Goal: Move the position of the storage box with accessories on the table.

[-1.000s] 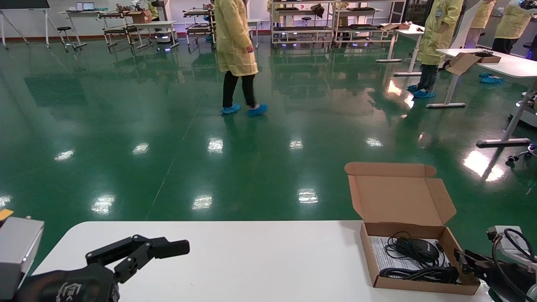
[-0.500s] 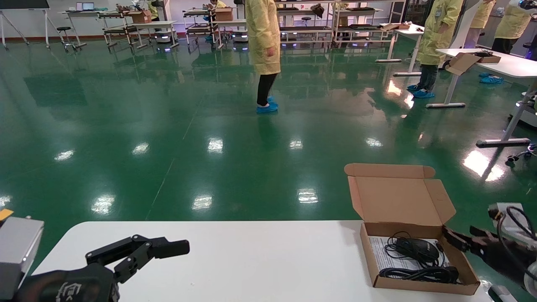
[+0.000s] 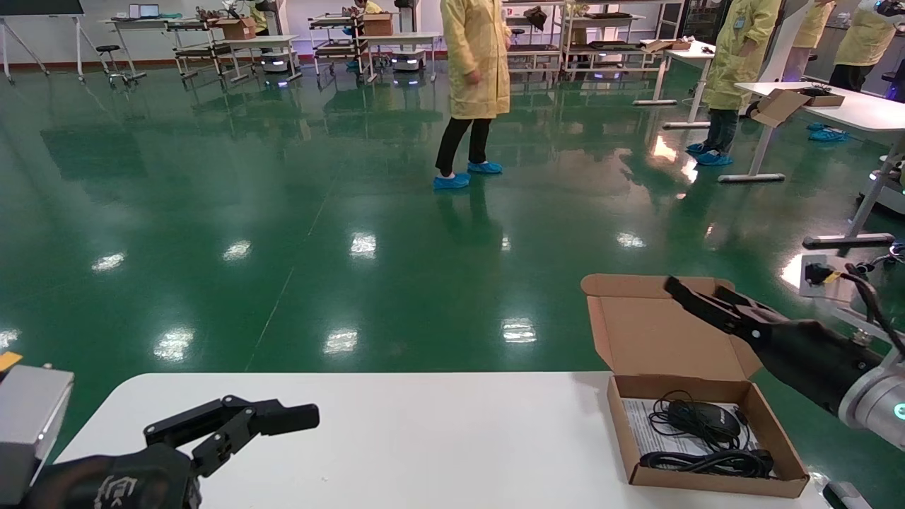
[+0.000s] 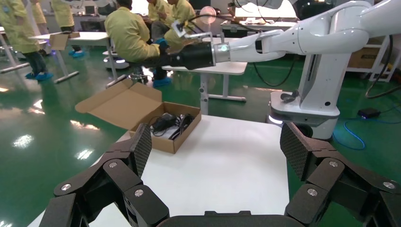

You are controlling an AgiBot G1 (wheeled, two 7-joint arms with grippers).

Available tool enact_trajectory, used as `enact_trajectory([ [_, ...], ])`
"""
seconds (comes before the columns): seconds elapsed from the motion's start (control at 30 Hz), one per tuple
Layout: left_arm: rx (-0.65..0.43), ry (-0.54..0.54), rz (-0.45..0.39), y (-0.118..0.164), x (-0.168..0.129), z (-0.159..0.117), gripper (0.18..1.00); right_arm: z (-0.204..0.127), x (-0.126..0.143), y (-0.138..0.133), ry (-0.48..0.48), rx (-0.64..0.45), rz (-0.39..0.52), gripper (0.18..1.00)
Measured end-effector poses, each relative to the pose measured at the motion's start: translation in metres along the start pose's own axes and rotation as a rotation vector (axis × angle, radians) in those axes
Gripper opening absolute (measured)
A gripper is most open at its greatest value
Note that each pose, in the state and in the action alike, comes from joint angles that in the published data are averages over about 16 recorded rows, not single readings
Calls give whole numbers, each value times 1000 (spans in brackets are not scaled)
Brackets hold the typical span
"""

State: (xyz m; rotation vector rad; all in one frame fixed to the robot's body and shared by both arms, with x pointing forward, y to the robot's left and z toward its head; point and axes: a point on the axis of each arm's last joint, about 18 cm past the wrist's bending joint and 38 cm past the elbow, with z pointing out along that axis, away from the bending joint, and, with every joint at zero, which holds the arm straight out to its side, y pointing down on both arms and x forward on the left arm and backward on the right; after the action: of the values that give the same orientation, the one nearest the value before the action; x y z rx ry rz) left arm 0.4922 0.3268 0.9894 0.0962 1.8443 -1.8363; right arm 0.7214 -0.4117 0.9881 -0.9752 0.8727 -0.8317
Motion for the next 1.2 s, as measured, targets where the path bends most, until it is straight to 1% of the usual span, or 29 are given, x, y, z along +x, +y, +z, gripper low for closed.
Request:
enact_trajectory([
  [0.13, 0, 0, 0, 0, 0, 0, 1000, 3, -25, -4, -119, 53, 67, 923],
  [0.23, 0, 0, 0, 0, 0, 0, 1000, 3, -37, -5, -179, 80, 104, 955],
  [0.47, 0, -1, 0, 0, 0, 0, 1000, 3, -49, -6, -236, 102, 140, 990],
  [0.6, 0, -1, 0, 0, 0, 0, 1000, 0, -51, -7, -251, 98, 126, 1000],
  [0.73, 0, -1, 0, 0, 0, 0, 1000, -4, -56, -9, -285, 94, 106, 1000],
  [1.2, 0, -1, 0, 0, 0, 0, 1000, -36, -93, -21, -497, 83, 4, 1001],
])
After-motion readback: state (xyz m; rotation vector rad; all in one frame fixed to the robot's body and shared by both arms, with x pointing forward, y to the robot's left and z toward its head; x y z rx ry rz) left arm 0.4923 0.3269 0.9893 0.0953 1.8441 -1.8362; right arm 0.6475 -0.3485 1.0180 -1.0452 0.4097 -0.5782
